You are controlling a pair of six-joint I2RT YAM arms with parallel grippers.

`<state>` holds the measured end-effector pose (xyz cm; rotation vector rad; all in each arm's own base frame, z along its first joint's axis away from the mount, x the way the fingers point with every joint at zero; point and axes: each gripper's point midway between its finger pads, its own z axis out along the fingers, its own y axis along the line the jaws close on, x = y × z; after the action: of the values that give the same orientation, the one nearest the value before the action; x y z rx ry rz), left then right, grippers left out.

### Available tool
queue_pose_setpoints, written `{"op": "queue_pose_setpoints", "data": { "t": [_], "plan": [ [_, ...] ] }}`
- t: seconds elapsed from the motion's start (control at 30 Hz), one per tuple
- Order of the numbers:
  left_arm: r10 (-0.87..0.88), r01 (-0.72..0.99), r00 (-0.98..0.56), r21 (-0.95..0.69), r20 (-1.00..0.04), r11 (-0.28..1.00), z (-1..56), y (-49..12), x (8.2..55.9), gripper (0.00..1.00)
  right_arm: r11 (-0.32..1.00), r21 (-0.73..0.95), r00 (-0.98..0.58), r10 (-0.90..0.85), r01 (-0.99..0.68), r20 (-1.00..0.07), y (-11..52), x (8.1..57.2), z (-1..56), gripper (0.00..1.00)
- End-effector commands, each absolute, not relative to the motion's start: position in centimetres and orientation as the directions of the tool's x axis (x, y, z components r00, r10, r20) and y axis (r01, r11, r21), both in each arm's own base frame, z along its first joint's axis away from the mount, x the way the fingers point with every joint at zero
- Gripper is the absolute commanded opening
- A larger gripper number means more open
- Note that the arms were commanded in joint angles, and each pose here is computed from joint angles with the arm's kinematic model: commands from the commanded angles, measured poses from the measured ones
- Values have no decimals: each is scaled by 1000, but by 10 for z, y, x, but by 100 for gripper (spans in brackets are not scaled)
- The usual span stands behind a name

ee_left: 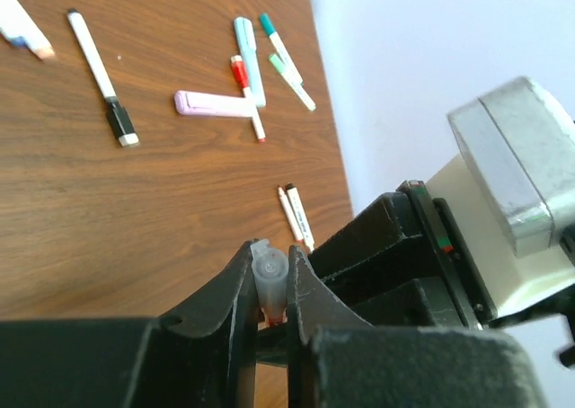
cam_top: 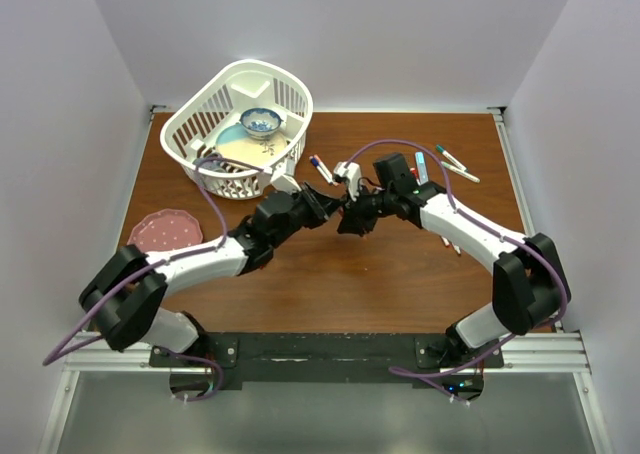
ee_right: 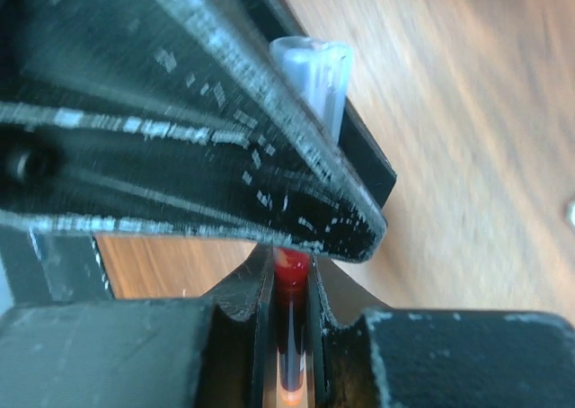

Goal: Open the pen caps

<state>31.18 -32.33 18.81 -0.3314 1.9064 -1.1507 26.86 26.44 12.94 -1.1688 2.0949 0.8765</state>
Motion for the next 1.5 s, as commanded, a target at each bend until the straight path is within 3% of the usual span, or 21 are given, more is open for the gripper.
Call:
{"op": "queue_pose_setpoints", "data": {
  "t": [0.0,0.07,0.17,0.27,0.37,0.47,0.53,0.63,0.87,1.03,1.23,1.47],
  "plan": [
    [-797,63,-196,-818,-572,571,250,-196,369,0,372,278,-452,-556,-886,-698,256,252,121,0],
    [-813,10,-33,-814,-581,581,282,-152,370,0,357,273,-440,-566,-893,-697,257,248,119,0],
    [-800,-15,86,-804,-594,595,318,-115,366,0,344,263,-424,-580,-901,-695,260,246,118,0],
    [-775,26,74,-776,-628,631,338,-111,360,0,361,238,-419,-590,-902,-690,256,249,116,0],
    [-722,128,-50,-721,-690,681,333,-135,347,0,419,194,-427,-585,-887,-690,245,262,118,0],
    [-602,220,-270,-657,-752,721,287,-168,329,0,544,167,-495,-540,-822,-680,218,290,117,0],
    [-510,236,-440,-643,-739,728,247,-187,308,0,611,168,-547,-510,-774,-664,196,305,112,0],
    [-420,190,-557,-602,-716,775,190,-201,277,0,641,177,-589,-513,-746,-625,179,312,103,0],
    [-200,13,-642,-271,-740,963,102,-174,258,0,697,124,-629,-538,-706,-561,156,321,85,1],
    [-37,-28,-656,-25,-754,999,81,-154,263,0,715,108,-645,-542,-691,-538,146,325,79,2],
    [58,-31,-671,106,-739,994,68,-146,271,0,743,67,-667,-553,-666,-498,128,330,70,2],
    [120,-9,-685,173,-718,985,58,-147,277,11,784,28,-712,-548,-620,-439,102,335,58,6]
  ]
}}
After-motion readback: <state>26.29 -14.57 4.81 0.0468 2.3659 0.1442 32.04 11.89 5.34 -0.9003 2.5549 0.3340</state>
